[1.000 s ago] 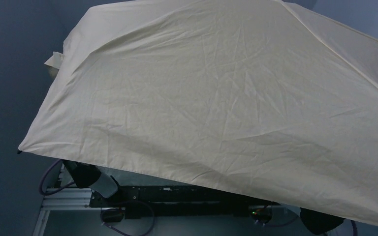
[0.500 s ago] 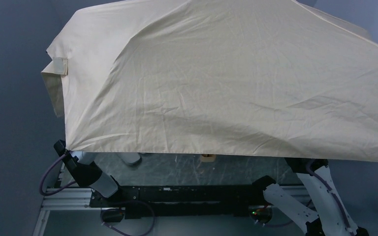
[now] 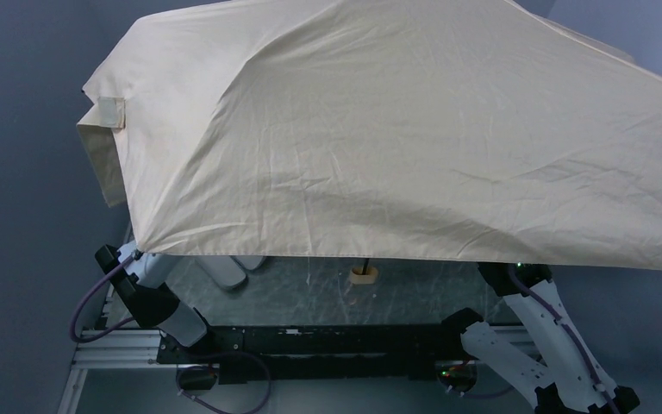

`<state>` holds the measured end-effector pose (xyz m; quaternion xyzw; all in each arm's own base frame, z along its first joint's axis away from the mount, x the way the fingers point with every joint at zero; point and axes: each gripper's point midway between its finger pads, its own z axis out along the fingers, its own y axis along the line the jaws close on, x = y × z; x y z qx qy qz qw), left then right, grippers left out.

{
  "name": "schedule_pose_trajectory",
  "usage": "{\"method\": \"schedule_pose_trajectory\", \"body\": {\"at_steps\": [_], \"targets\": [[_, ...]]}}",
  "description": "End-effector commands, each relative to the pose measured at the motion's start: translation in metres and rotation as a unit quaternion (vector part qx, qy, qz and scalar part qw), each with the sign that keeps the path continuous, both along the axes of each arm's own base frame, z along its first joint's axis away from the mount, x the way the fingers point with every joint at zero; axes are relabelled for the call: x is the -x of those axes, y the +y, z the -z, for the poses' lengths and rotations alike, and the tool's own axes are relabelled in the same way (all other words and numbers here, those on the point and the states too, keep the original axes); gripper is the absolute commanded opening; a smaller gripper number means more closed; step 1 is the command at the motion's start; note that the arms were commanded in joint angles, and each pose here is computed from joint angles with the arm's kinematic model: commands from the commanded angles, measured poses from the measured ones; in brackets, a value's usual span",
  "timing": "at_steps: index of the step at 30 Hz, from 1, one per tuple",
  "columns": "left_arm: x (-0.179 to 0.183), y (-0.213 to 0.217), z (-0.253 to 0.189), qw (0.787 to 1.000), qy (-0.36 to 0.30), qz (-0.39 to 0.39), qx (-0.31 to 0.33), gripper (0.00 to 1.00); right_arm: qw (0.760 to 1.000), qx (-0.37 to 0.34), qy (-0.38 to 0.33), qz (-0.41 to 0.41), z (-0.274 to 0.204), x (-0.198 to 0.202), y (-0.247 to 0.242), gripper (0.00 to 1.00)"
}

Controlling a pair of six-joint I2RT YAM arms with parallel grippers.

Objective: Open the umbrella

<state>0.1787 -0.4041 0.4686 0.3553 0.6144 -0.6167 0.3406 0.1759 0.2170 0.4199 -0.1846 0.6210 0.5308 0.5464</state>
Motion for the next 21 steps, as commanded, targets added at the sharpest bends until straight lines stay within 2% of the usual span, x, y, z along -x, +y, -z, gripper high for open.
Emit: {"method": "schedule_pose_trajectory", "body": {"at_steps": [1, 7, 12, 16, 18, 21], "targets": [[0.005, 0.007, -0.044, 0.996, -0.067, -0.004, 0.058, 0.00, 1.000, -0.019, -0.016, -0.013, -0.011, 0.006, 0.001, 0.36], [-0.001, 0.004, -0.043, 0.996, -0.067, -0.014, 0.056, 0.00, 0.999, -0.021, 0.022, -0.034, 0.001, 0.006, 0.008, 0.33], [-0.004, -0.001, -0.039, 0.996, -0.065, -0.017, 0.051, 0.00, 0.999, -0.031, 0.017, -0.037, -0.001, 0.005, 0.009, 0.28], [-0.005, -0.005, -0.037, 0.996, -0.067, -0.019, 0.050, 0.00, 0.999, -0.036, 0.012, -0.038, -0.005, 0.006, 0.009, 0.16], [-0.004, -0.006, -0.037, 0.996, -0.068, -0.018, 0.049, 0.00, 0.999, -0.035, 0.012, -0.039, -0.006, 0.006, 0.009, 0.02], [-0.005, -0.008, -0.037, 0.996, -0.071, -0.022, 0.045, 0.00, 0.999, -0.036, 0.010, -0.034, -0.005, 0.006, 0.008, 0.00]]}}
